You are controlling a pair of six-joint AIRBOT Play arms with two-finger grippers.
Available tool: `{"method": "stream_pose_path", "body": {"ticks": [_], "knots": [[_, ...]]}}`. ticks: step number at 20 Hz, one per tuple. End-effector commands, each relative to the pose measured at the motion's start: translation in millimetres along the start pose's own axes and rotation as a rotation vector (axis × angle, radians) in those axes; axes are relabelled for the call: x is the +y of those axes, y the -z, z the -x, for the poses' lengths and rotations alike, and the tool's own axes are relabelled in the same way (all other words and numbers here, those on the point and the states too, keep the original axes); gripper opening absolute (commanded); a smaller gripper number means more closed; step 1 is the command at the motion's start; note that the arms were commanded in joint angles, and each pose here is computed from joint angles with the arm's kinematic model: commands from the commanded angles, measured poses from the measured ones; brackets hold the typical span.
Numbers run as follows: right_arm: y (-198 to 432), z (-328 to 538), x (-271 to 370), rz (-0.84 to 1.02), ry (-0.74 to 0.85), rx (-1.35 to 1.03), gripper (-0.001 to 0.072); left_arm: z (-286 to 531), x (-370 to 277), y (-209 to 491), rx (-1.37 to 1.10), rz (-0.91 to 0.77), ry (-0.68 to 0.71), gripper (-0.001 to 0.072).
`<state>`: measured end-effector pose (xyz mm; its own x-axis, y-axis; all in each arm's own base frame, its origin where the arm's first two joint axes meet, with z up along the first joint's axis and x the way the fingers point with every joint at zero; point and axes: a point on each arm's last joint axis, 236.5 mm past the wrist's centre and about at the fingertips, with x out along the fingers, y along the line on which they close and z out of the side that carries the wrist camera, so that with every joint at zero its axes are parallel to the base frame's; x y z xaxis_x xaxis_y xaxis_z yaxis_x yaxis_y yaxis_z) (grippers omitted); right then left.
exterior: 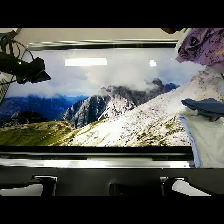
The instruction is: Fold the clothes and pants, and hang the long-sleeved shirts on hangers.
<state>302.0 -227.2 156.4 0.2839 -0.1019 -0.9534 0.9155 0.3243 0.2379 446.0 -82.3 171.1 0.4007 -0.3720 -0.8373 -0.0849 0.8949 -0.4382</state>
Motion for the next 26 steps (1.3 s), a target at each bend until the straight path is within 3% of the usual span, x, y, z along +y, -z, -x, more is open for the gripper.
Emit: {"method": "stream_pose_path", "body": {"ticks": [1, 11, 17, 26], "knots": [[11.7, -1.1, -46.9, 0.071, 0.158, -0.008, 0.0028, 0.2, 0.5, -0.6, -0.003, 0.000, -0.001, 0.0018], [82.0, -82.5, -152.6, 0.104, 0.435, 0.113, 0.0028, 0.2, 0.6, -0.4, -0.002, 0.001, -0.001, 0.0017], [88.2, -74.5, -189.2, 0.127, 0.575, 0.111, 0.0029, 0.2, 0.4, -0.4, -0.002, 0.000, -0.001, 0.0017], [80.8, -62.9, -206.1, 0.144, 0.661, 0.084, 0.0028, 0.2, 0.6, -0.4, -0.002, 0.000, -0.001, 0.0017]]}}
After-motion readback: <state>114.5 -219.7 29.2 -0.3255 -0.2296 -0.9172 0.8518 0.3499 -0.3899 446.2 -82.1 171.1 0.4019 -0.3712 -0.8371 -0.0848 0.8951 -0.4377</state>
